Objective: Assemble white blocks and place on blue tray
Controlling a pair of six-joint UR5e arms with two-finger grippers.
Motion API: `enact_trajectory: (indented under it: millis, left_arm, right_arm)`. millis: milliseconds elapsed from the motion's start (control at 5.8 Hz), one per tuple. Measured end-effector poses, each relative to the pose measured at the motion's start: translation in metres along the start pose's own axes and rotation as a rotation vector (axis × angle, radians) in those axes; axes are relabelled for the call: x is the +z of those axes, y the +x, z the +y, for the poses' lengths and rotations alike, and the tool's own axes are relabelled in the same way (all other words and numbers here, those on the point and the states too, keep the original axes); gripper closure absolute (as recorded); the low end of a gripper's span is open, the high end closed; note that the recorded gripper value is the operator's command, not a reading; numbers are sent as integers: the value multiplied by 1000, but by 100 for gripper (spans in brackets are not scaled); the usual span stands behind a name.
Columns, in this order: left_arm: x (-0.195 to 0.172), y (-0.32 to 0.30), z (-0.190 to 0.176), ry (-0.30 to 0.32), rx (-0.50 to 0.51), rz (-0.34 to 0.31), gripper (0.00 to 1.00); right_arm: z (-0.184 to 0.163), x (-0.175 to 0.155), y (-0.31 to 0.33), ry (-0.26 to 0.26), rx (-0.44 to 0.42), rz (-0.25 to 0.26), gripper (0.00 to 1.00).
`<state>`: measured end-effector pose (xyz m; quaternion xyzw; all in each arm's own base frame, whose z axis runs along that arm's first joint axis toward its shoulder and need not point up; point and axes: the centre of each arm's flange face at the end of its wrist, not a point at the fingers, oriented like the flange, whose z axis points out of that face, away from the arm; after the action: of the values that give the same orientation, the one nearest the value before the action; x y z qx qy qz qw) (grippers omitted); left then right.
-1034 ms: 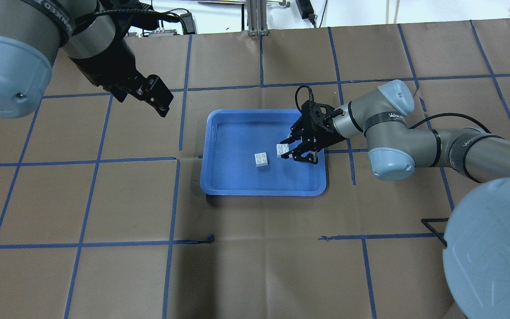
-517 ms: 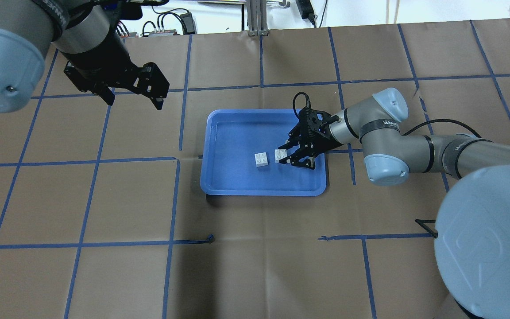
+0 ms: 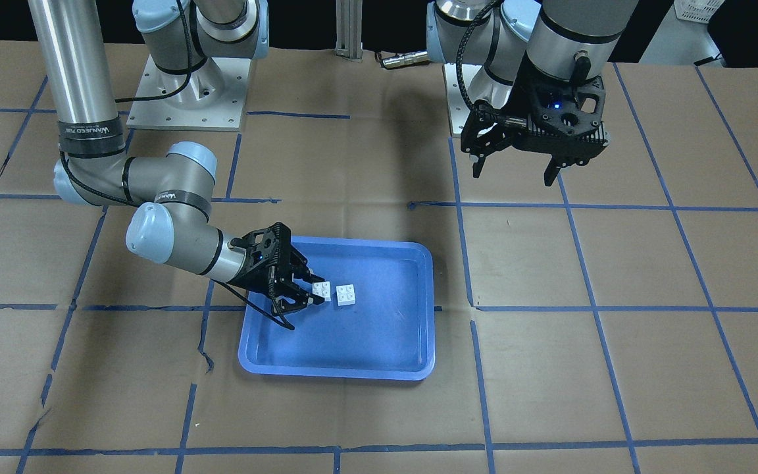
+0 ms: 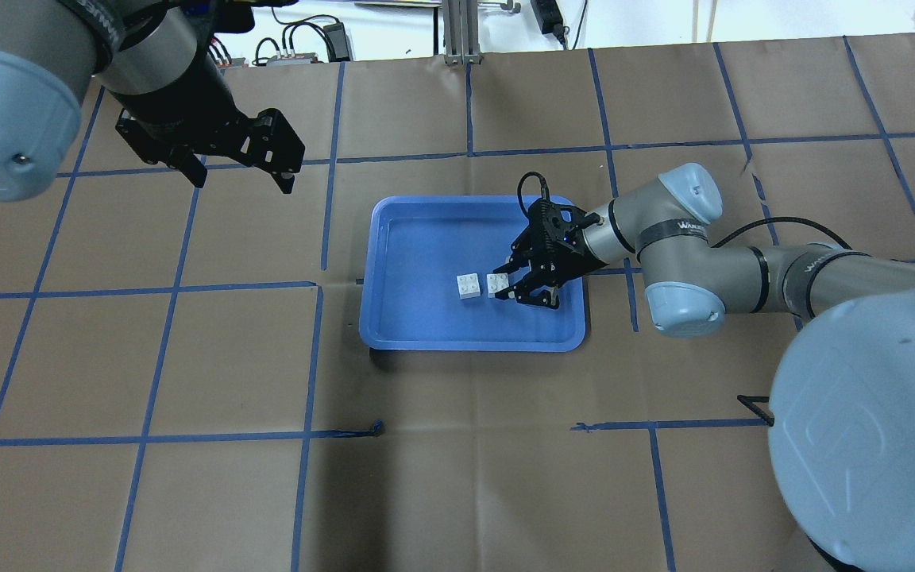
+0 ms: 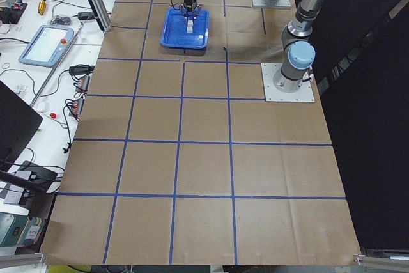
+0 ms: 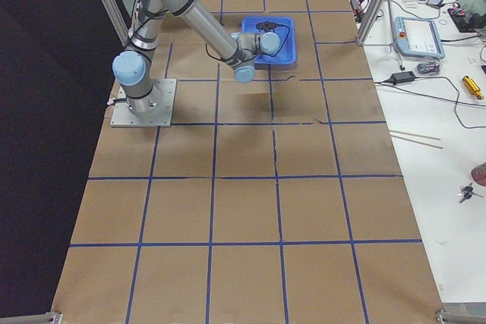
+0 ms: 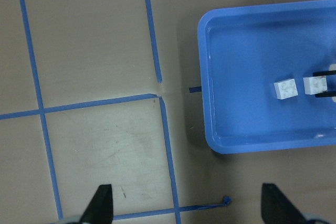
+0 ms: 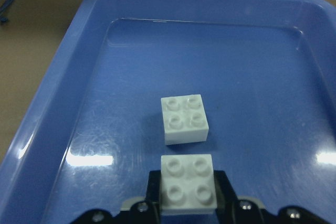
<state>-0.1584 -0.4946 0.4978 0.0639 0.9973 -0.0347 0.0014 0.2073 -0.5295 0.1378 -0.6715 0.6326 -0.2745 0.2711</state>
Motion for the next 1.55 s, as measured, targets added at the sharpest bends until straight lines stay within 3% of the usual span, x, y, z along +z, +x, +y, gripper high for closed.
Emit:
enact_trajectory:
  millis: [1552]
  left_arm:
    - [-1,-2,-1,2,-5,7,1]
  right_arm:
    - [-2,11,1,0,26,14,90]
